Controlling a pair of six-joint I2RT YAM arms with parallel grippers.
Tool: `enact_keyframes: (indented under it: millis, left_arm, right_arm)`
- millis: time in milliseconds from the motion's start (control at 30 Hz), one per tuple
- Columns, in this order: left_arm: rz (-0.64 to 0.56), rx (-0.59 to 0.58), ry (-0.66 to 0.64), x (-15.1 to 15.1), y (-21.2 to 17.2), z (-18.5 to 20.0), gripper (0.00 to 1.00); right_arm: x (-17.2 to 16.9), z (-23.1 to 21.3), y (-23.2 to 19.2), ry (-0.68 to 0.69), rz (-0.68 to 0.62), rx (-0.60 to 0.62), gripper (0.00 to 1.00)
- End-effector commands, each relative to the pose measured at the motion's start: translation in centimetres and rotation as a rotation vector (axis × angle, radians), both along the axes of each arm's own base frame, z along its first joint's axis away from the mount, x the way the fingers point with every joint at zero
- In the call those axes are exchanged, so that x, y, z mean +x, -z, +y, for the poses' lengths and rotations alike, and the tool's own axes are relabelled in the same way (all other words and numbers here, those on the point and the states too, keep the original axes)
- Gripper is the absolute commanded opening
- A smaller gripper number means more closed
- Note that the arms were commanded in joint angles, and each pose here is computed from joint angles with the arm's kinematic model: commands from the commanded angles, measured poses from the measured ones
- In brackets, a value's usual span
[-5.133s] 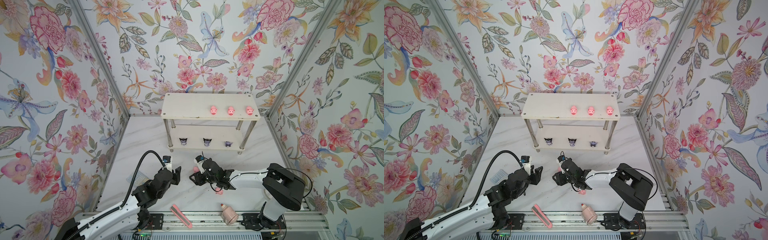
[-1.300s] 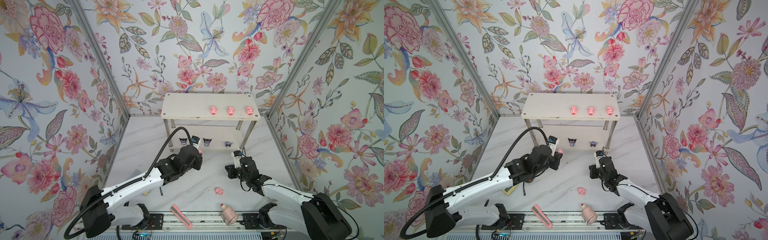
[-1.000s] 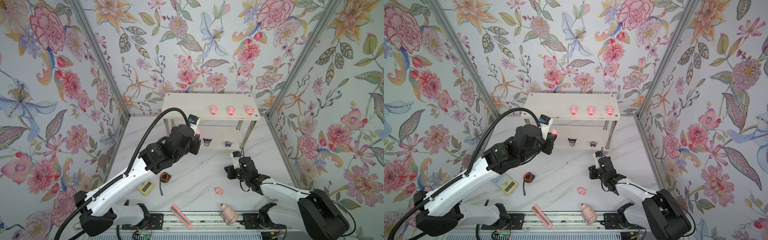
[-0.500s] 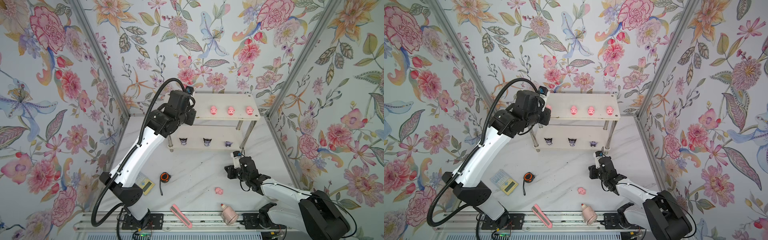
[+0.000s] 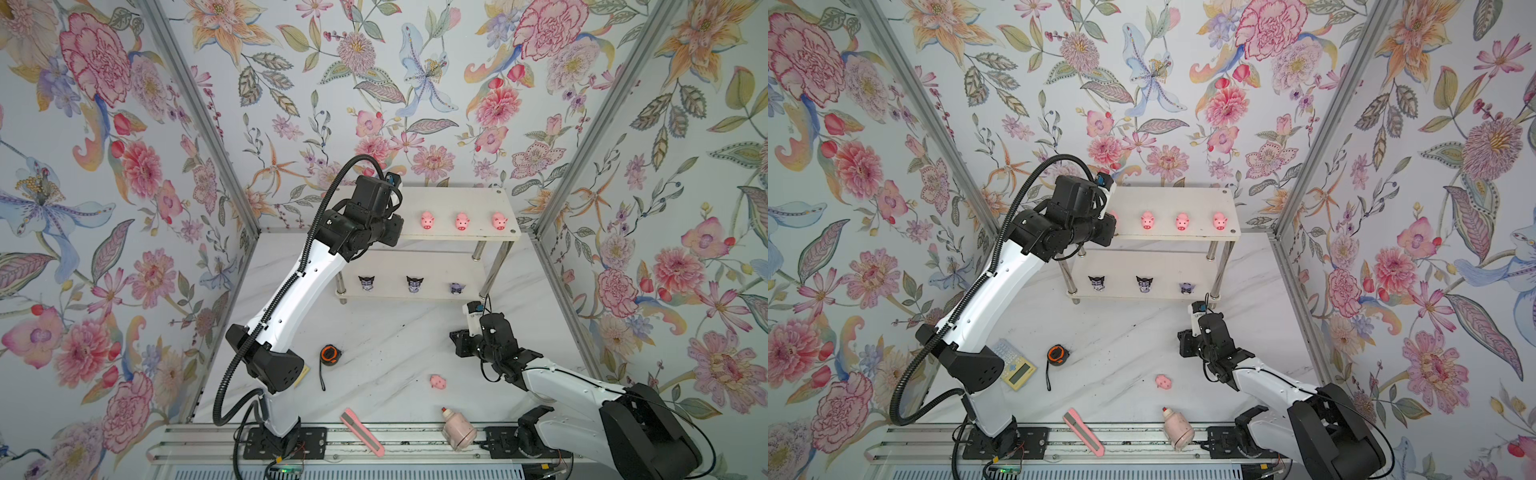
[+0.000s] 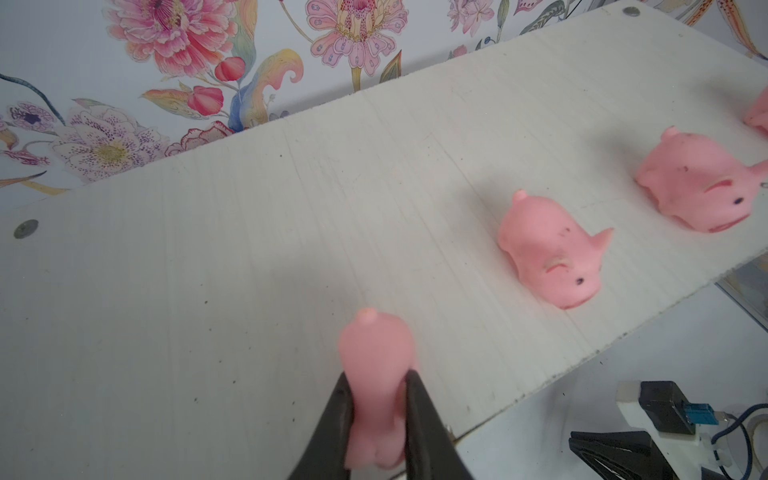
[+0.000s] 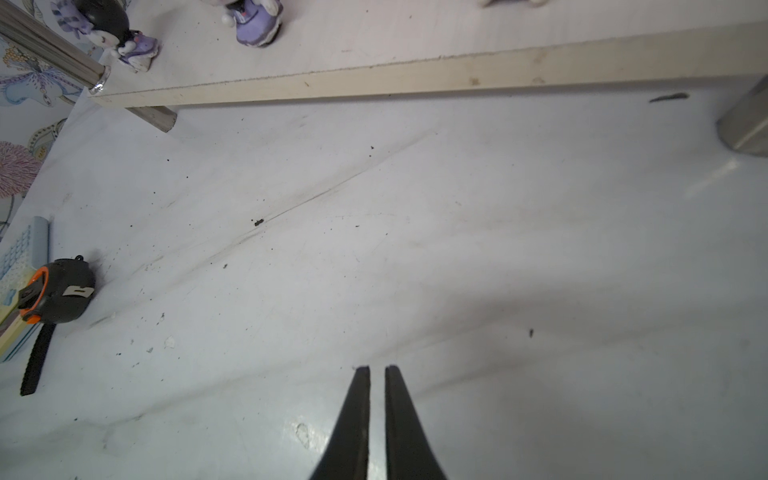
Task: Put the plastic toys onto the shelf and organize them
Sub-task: 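Lift the pink pig with the left gripper up over the upper shelf, then lower the pig beside the three pigs and open the left gripper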
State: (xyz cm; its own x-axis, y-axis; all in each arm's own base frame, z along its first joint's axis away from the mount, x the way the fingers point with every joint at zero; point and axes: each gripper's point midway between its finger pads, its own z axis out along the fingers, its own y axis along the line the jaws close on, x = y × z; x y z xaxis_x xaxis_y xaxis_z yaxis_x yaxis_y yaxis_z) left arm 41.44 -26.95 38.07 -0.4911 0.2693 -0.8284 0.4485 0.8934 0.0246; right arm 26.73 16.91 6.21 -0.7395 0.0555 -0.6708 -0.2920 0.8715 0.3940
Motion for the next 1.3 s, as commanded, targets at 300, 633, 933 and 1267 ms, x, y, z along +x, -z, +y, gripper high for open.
enact_keyframes:
  millis: [300,633,933,1267]
  left_arm:
    - [0.049,-0.003,-0.012,1.2,1.6,-0.4,0.37]
    - [0.031,0.013,-0.052,1.3,1.2,0.5,0.36]
    - [-0.004,0.051,-0.123,1.5,0.5,2.2,0.29]
    - [0.011,0.059,-0.13,1.4,0.9,2.6,0.29]
  right_arm:
    - [0.1,0.1,-0.7,0.004,-0.001,0.02,0.13]
    - [0.2,0.0,-0.7,0.006,0.002,0.022,0.13]
    - [0.1,0.0,-0.7,0.006,0.003,0.024,0.14]
    - [0.1,0.1,-0.7,0.004,0.005,0.029,0.14]
